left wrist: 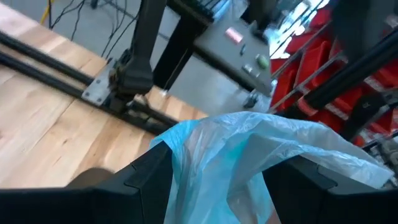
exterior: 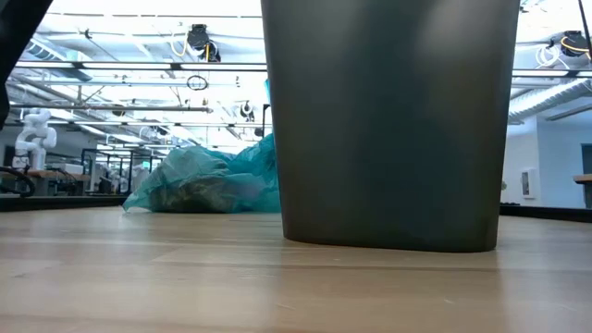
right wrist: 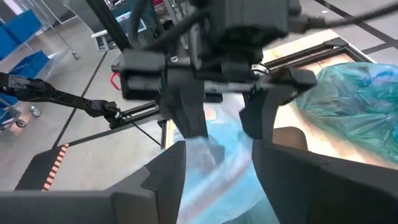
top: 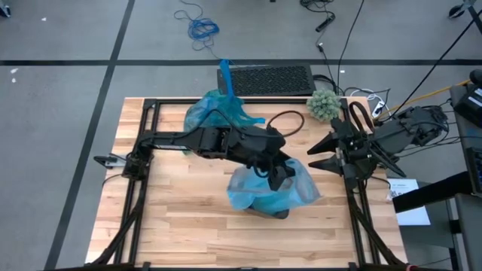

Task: Place trash/remove bag and relplace
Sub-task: Insert the new trash bag into the trash bin

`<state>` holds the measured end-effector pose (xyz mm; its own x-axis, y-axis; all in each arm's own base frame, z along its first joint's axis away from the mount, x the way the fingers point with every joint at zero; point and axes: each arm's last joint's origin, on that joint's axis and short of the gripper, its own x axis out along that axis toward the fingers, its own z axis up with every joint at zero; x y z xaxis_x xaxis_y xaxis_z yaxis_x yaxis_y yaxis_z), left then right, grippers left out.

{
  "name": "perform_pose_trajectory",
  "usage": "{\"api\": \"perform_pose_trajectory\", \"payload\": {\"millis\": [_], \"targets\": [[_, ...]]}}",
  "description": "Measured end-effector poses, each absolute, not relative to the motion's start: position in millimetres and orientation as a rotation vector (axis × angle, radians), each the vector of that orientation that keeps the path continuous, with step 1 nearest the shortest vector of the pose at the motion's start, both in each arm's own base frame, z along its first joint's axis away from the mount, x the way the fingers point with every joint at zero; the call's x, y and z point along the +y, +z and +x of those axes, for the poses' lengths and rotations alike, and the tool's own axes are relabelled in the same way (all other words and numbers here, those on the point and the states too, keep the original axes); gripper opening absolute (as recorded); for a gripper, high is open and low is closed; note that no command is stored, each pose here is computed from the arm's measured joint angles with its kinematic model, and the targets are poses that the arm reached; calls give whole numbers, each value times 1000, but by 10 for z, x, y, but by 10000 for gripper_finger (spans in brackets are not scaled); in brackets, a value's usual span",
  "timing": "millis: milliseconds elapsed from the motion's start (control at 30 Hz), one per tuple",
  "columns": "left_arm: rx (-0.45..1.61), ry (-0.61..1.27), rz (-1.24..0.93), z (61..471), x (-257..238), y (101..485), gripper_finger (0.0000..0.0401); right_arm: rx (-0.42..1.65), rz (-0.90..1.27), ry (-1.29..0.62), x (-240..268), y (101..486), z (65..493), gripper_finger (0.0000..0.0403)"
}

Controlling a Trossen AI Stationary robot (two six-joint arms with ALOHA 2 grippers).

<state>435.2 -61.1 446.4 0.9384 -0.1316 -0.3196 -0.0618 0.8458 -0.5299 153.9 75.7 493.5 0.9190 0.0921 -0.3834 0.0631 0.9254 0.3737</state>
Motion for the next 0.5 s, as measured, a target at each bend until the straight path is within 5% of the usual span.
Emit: {"api": "perform_pose_trajectory", "payload": {"millis": [500], "targets": [[137,-133,-590,4317,-609,4755,228,421,408,66,772,4940,1537,234]]}}
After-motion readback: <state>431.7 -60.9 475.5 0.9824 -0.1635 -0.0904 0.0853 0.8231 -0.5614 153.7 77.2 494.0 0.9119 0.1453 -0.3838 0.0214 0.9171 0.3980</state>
